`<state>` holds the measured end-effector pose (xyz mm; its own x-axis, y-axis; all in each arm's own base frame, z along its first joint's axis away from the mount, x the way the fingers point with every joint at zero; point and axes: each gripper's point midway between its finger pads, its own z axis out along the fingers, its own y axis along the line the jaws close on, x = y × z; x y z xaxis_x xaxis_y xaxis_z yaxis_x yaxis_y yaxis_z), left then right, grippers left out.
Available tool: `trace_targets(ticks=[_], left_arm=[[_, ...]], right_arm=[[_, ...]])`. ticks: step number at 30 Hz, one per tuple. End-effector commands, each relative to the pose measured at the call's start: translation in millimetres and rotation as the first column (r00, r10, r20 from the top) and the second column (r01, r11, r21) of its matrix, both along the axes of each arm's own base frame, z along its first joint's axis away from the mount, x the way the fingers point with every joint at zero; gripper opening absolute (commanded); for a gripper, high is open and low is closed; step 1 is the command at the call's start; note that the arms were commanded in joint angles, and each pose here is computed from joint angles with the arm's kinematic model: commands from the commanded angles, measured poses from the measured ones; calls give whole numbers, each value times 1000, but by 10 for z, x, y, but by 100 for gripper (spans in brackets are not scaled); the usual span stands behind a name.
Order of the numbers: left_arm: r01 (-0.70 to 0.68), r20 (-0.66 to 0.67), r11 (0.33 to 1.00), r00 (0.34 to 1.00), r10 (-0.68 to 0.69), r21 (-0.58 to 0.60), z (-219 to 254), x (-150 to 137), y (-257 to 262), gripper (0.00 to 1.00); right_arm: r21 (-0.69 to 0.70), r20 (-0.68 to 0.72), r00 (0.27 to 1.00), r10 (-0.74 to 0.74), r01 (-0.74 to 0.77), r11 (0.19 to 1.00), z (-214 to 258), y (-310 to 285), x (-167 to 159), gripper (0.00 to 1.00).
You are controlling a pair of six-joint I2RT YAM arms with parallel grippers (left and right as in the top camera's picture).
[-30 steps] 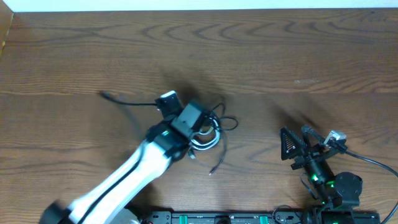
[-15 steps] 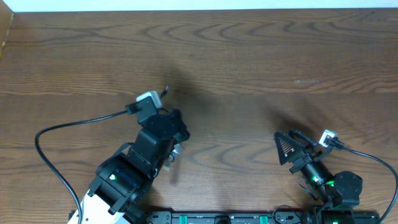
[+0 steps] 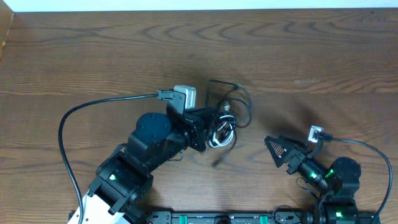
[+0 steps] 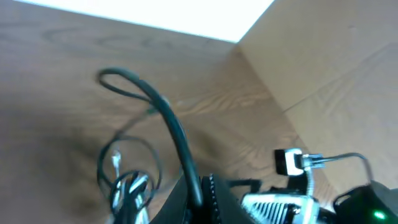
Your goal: Untangle cables
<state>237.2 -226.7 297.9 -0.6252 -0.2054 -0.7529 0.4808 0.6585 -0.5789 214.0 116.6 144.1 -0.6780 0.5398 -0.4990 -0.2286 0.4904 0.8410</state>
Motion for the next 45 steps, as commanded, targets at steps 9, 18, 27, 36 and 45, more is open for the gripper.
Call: trace_targets(ticks=[9, 18, 27, 36, 45], left_arm=[[-45, -53, 958, 998, 32, -284, 510, 39, -65, 8], [-71, -96, 941, 995, 41, -332, 539, 64, -73, 8], [208, -14, 942, 976, -219, -265, 505, -265, -332, 8], [310, -21, 919, 946, -324, -243, 411, -369, -454, 8], [313, -22, 923, 945, -326, -224, 353, -334, -478, 8]], right_arm=[[129, -148, 979, 137, -119, 984, 25, 305, -19, 99], [106, -111, 976, 185, -174, 979, 68, 578, -76, 99], [68, -1, 999, 48, -48, 997, 217, 609, 114, 91], [154, 1, 998, 56, -55, 987, 327, 739, 196, 72], [168, -125, 978, 165, -143, 975, 16, 1021, 132, 38]])
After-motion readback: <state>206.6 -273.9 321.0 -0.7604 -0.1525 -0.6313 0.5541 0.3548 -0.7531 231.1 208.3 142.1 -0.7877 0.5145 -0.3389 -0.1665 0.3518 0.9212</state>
